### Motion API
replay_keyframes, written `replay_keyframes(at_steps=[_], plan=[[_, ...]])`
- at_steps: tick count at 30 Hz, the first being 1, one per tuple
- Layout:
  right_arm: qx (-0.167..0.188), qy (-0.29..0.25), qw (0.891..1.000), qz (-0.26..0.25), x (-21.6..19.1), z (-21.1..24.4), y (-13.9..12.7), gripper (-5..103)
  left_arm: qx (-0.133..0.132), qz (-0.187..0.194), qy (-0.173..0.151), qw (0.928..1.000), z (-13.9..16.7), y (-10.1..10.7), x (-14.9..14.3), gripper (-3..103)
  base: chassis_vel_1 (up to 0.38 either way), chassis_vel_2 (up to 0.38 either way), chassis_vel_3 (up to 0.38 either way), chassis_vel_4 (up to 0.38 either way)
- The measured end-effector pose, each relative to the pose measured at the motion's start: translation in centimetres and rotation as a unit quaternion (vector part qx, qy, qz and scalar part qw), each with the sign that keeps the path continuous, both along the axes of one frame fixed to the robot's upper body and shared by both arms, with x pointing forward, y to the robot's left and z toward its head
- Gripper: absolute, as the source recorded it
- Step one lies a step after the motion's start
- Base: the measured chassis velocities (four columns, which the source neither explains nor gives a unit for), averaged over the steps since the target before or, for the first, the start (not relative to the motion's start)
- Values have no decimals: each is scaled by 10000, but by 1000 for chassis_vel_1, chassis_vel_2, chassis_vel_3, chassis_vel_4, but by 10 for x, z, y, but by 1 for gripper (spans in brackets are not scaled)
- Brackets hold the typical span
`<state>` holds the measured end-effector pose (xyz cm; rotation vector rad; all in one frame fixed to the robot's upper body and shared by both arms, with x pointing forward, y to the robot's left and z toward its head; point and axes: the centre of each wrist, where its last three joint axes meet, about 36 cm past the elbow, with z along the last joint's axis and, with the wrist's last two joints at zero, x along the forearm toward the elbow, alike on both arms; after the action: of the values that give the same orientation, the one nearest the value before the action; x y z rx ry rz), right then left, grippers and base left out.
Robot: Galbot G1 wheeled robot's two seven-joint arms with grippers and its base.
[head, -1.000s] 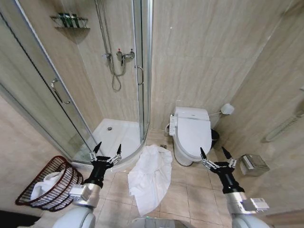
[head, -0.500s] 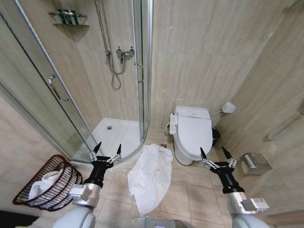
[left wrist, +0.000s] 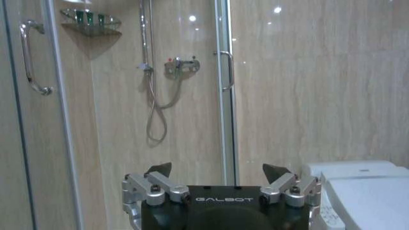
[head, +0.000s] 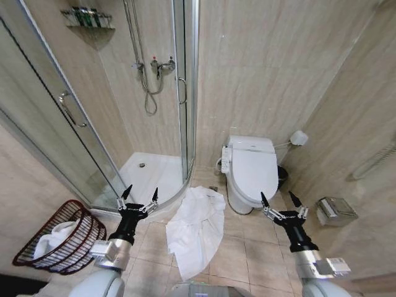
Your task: Discard the used towel into the hamper.
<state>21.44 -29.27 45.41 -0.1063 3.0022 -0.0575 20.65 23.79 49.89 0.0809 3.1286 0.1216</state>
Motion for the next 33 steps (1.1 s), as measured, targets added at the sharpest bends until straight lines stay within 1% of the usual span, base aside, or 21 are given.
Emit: replay_keyframes(at_steps=[33], plan=[[0,0,10000,0,0,0,0,100,0,0,0,10000,0,0,0,93,0,0,0,0]])
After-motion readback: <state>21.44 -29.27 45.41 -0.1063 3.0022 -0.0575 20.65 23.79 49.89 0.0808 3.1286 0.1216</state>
